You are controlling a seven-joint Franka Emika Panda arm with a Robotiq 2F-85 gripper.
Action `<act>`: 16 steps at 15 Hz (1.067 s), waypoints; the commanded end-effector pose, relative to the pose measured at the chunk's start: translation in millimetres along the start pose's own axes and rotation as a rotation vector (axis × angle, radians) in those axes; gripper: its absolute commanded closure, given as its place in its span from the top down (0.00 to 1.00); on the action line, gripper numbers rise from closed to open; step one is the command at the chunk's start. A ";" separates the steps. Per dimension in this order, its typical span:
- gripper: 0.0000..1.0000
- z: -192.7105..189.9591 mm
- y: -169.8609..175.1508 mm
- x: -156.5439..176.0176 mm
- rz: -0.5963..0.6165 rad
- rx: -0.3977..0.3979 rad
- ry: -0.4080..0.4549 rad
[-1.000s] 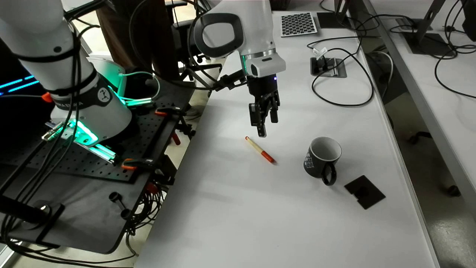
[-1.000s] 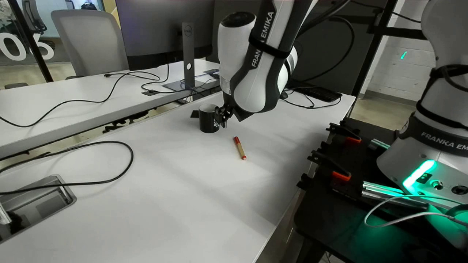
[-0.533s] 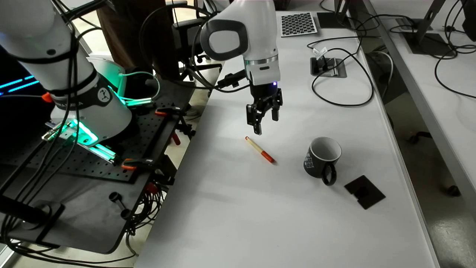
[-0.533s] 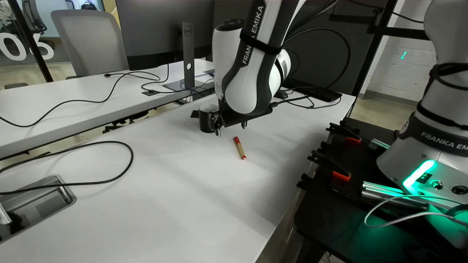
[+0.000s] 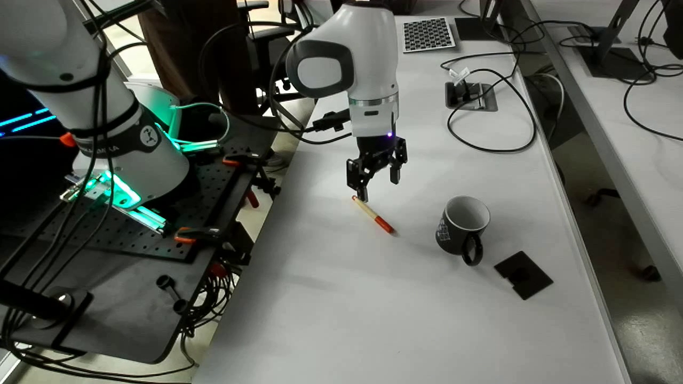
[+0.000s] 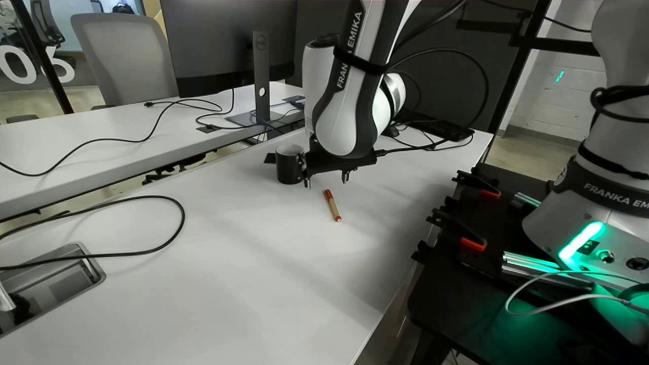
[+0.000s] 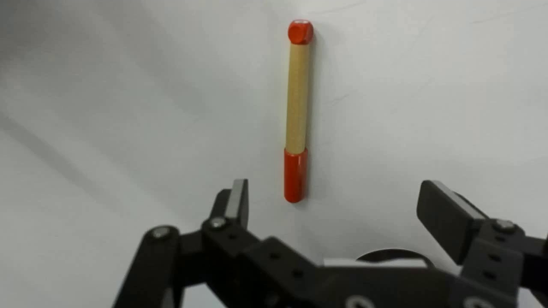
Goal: Put the marker in the mug
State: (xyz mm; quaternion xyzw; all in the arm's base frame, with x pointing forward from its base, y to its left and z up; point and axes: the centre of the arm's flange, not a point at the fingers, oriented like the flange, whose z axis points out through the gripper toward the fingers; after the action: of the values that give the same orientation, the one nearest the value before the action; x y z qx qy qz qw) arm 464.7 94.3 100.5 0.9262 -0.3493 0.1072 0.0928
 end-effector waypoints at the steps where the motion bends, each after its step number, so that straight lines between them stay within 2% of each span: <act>1: 1.00 1.5 10.1 -6.7 0.050 0.014 -0.009; 11: 1.00 14.0 22.0 -3.3 0.046 0.008 0.028; 16: 1.00 14.0 20.8 -5.2 0.052 0.005 0.014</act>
State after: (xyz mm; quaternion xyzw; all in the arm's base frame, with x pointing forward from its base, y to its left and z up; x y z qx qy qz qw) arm 448.9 78.7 87.7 0.9164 -0.3722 0.1168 0.0902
